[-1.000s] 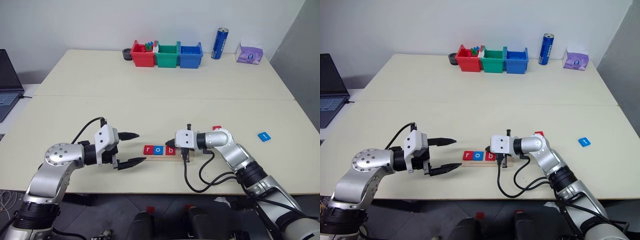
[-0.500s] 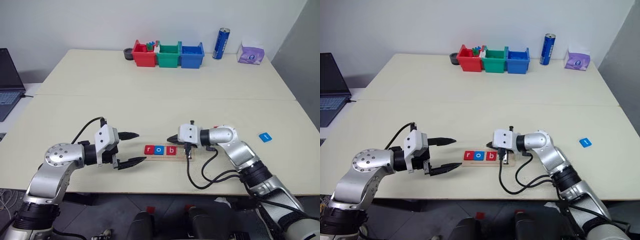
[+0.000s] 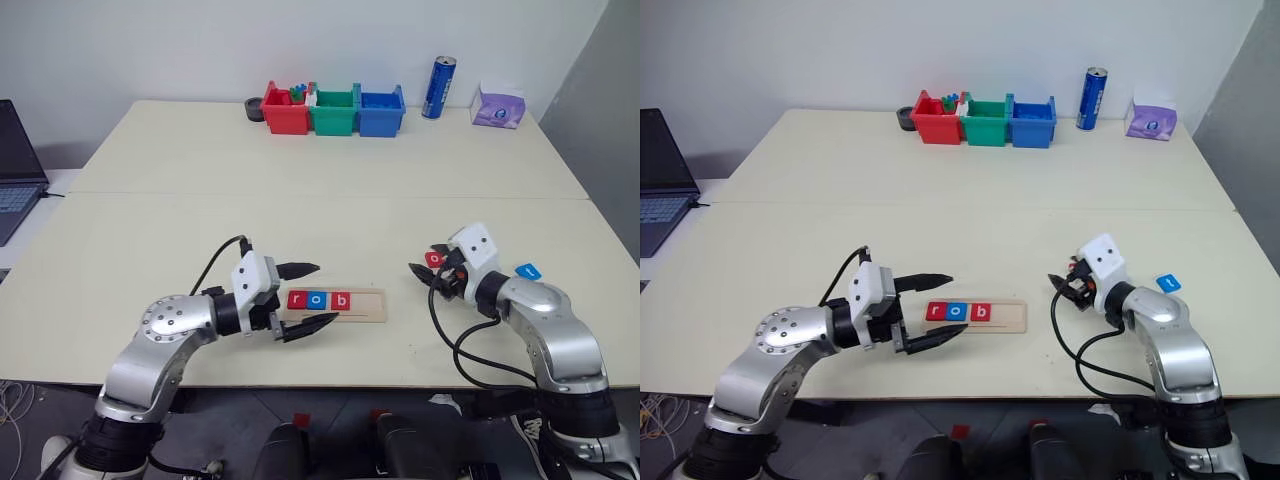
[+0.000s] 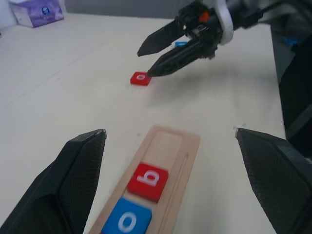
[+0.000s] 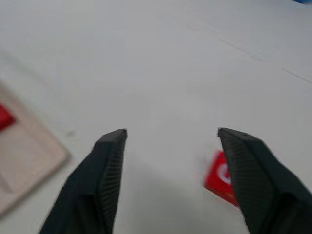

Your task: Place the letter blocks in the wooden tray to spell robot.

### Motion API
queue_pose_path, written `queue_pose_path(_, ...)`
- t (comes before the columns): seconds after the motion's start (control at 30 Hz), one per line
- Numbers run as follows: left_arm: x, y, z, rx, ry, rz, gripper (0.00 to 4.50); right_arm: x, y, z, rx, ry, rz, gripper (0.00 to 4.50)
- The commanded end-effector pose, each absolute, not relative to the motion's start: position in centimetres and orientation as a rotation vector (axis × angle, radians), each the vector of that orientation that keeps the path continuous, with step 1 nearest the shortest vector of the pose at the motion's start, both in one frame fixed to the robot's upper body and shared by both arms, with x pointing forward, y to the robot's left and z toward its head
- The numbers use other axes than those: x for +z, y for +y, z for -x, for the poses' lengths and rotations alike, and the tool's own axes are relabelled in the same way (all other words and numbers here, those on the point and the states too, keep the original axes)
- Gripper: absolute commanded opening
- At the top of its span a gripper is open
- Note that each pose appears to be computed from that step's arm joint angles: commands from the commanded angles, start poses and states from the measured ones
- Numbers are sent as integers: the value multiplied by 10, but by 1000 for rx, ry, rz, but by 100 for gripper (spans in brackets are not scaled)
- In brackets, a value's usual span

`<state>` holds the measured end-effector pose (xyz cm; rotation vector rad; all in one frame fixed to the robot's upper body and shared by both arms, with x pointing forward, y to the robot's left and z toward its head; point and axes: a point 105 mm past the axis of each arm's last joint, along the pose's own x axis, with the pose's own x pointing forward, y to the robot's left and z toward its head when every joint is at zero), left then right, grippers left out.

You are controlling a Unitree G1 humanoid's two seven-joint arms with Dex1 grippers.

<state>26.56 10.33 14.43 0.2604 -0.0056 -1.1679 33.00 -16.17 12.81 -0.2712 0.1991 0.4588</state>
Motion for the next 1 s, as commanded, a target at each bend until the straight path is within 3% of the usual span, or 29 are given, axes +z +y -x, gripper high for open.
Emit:
queue_pose_path(0.03, 151, 95, -267, -1167, -45, -272, 450, 140, -181, -328, 217, 153, 228, 446)
queue_pose_path(0.4, 147, 99, -270, -1160, -37, -292, 450, 117, -144, -330, 142, 231, 69, 449)
queue_pose_path(0.63, 148, 100, -268, -1145, -42, -298, 450, 107, -172, -347, -21, 276, 51, 449)
queue_pose_path(1.0, 151, 98, -269, -1141, -58, -299, 450, 92, -164, -364, 25, 314, -21, 449)
